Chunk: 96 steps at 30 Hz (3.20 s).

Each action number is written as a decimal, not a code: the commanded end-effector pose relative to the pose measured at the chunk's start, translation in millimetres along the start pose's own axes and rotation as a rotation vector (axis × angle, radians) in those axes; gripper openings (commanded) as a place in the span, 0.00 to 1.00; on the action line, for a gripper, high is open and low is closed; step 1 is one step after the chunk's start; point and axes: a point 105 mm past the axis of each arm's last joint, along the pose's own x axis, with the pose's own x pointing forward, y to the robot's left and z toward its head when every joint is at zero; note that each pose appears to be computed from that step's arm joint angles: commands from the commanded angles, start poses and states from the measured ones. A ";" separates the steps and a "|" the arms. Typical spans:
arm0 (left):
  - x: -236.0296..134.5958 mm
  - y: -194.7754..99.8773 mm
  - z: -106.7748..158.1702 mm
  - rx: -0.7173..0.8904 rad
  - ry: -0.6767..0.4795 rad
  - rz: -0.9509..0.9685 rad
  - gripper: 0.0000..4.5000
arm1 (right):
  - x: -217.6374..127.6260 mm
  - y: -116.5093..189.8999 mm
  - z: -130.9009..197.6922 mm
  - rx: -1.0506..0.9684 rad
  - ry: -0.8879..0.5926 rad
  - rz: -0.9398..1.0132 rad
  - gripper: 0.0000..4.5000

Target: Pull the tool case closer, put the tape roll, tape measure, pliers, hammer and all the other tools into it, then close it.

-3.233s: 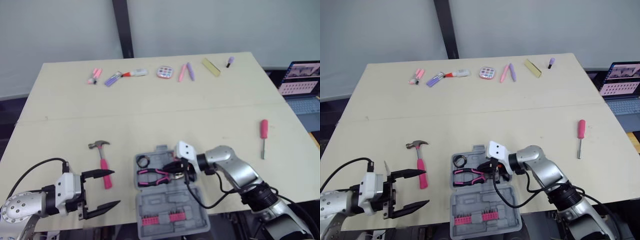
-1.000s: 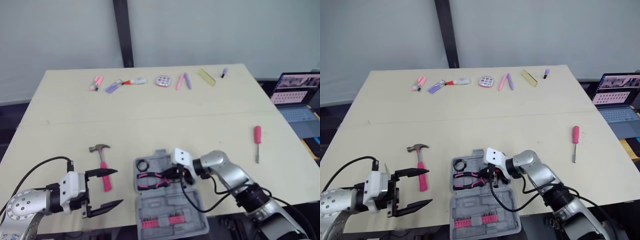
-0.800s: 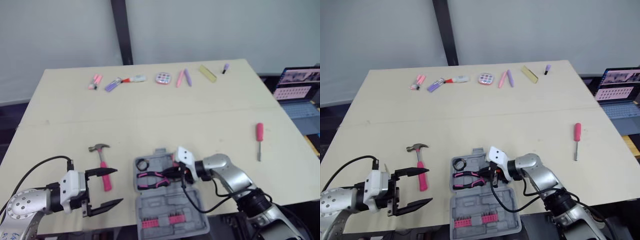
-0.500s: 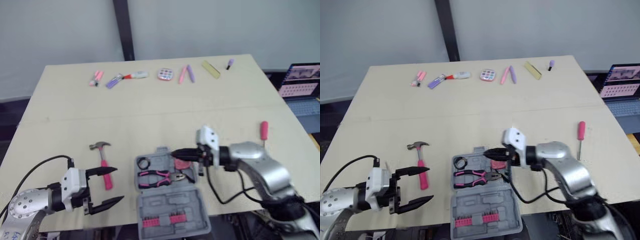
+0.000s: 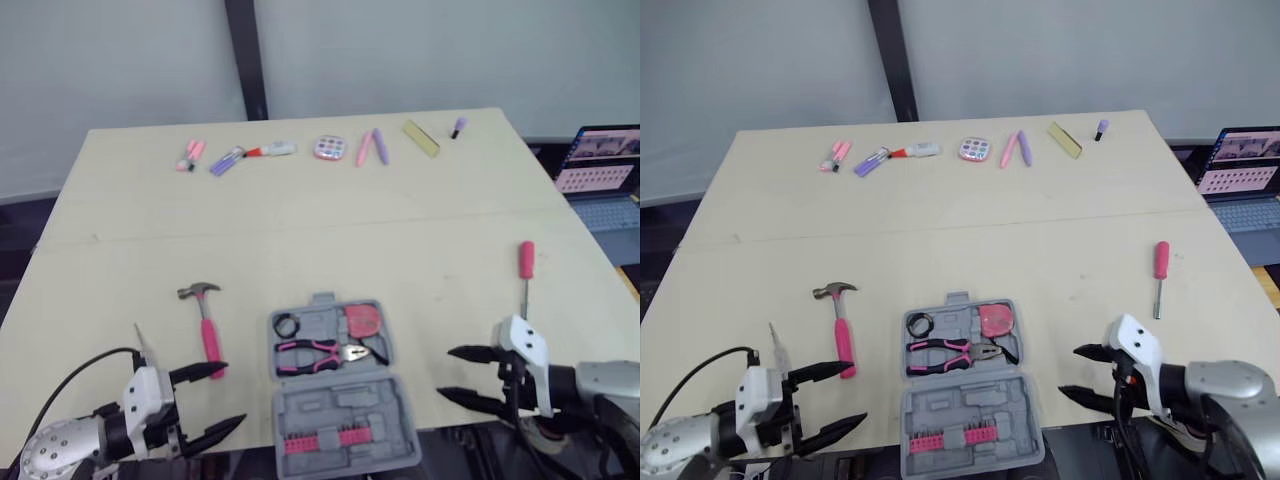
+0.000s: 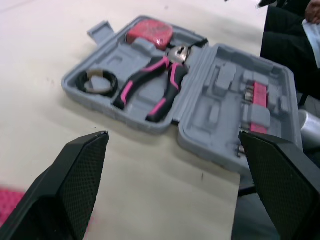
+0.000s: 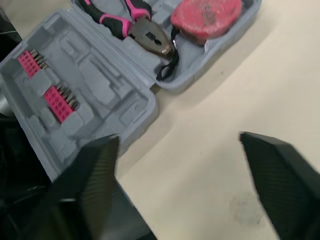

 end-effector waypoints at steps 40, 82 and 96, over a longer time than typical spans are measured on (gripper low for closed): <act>-7.7 -12.8 1.6 0.063 0.003 0.039 1.00 | 0.5 -8.4 -2.6 -0.065 -0.116 -0.103 0.99; 8.0 2.1 15.3 0.063 0.094 0.051 0.74 | 20.5 -1.9 14.0 -0.122 -0.114 0.002 1.00; 48.0 9.8 -7.7 0.086 0.178 -0.066 0.00 | 44.6 -10.6 3.1 -0.122 0.003 0.016 0.42</act>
